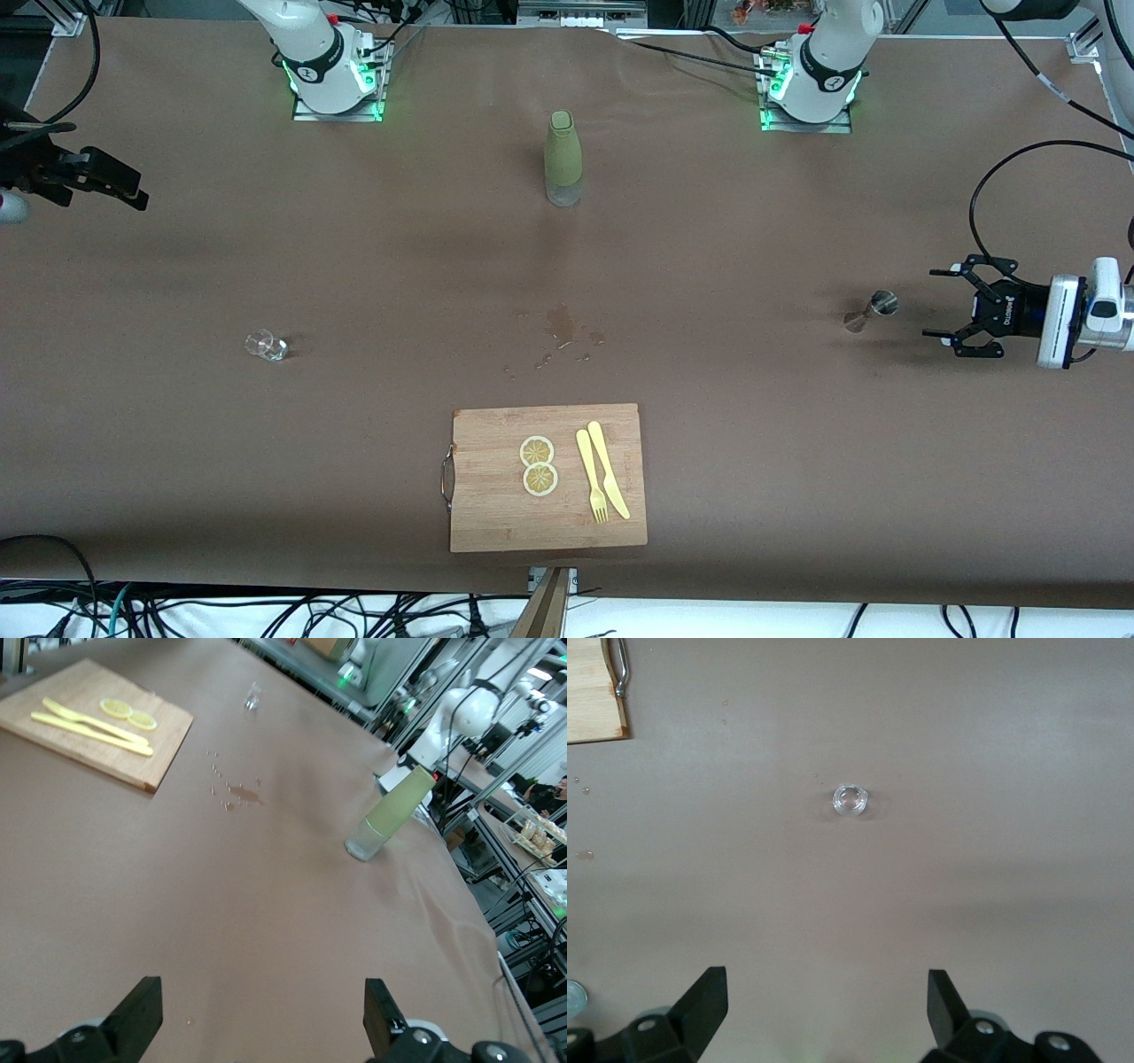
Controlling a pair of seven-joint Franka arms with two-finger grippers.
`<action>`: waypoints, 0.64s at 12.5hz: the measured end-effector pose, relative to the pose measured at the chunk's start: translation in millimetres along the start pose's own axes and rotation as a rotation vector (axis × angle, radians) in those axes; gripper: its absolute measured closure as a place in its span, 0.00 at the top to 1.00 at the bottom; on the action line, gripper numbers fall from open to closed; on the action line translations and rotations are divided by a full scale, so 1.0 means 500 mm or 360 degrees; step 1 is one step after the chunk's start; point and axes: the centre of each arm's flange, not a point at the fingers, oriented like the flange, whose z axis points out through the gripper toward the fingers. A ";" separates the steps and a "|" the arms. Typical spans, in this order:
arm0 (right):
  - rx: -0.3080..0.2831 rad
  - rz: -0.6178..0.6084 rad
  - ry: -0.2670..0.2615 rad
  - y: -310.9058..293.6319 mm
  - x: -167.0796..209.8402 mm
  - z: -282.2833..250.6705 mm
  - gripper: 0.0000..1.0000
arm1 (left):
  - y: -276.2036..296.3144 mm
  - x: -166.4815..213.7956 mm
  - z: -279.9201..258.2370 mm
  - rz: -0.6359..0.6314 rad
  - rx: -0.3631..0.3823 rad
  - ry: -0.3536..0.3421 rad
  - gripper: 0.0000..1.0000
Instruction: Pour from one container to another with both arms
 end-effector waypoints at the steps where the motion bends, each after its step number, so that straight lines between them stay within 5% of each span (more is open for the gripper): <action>1: 0.0000 0.0001 0.0000 0.001 0.000 0.000 1.00 | 0.013 0.031 -0.001 -0.0061 0.0014 -0.0067 1.00; 5: 0.0001 0.0002 -0.0001 0.001 0.001 0.001 1.00 | 0.062 0.169 0.026 -0.0320 0.0077 -0.0305 1.00; 8: 0.0001 0.0003 -0.0002 0.001 0.001 0.001 1.00 | 0.104 0.268 0.056 -0.0531 0.0131 -0.0382 1.00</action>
